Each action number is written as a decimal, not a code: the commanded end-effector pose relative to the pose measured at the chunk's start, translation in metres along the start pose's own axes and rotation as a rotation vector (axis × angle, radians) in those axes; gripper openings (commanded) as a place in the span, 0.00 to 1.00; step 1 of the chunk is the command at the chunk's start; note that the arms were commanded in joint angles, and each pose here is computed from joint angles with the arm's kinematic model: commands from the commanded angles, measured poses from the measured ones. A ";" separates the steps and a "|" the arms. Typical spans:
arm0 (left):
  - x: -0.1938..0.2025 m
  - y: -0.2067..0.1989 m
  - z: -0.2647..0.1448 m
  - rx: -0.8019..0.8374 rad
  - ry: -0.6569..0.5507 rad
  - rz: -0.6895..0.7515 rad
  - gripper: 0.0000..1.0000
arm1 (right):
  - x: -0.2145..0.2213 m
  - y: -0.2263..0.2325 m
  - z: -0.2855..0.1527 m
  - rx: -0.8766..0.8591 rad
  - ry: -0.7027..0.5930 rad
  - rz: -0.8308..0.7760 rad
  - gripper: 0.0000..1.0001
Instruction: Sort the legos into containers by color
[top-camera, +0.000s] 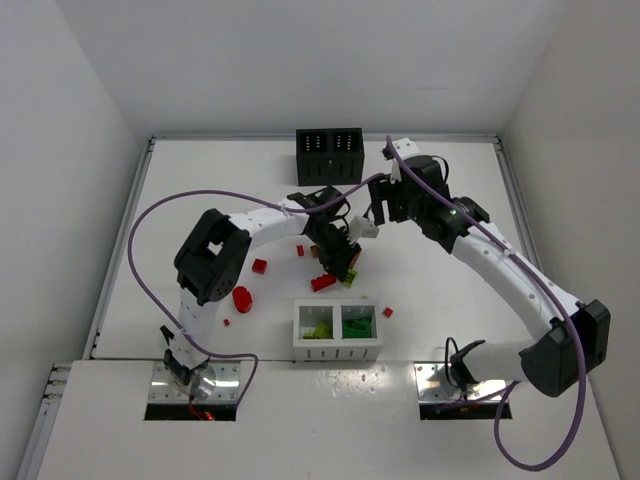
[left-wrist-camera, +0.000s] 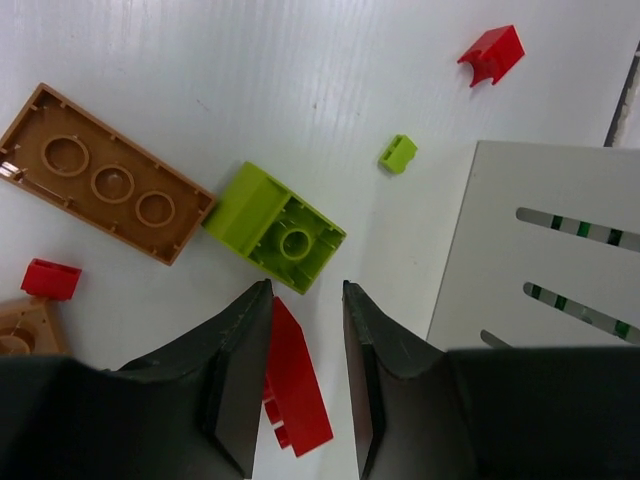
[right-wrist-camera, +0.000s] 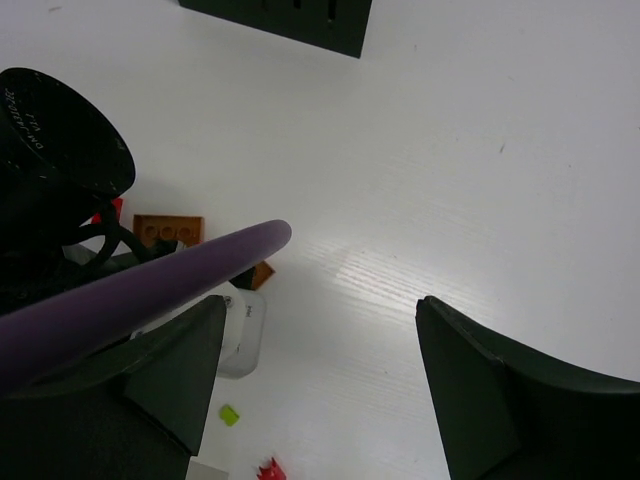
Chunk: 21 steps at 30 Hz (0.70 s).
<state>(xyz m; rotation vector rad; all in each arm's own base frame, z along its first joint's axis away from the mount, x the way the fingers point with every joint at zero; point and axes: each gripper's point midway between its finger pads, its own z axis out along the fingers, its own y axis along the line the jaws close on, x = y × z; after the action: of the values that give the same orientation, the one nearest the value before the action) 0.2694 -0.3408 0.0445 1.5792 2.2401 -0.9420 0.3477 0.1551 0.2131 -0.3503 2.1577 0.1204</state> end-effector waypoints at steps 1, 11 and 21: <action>-0.008 -0.004 0.011 0.019 -0.007 -0.010 0.39 | -0.019 -0.002 0.001 0.000 -0.056 0.058 0.77; -0.006 0.007 0.029 0.021 -0.002 -0.057 0.37 | -0.010 0.009 -0.005 -0.099 -0.018 -0.006 0.76; -0.002 0.015 0.036 0.007 0.013 -0.072 0.17 | 0.020 0.020 -0.009 -0.211 0.094 -0.129 0.84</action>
<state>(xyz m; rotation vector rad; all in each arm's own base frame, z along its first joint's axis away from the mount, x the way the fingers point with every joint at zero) 0.2786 -0.3558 0.0138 1.5061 2.3214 -0.9748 0.3234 0.1578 0.1877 -0.5399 2.2728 0.2078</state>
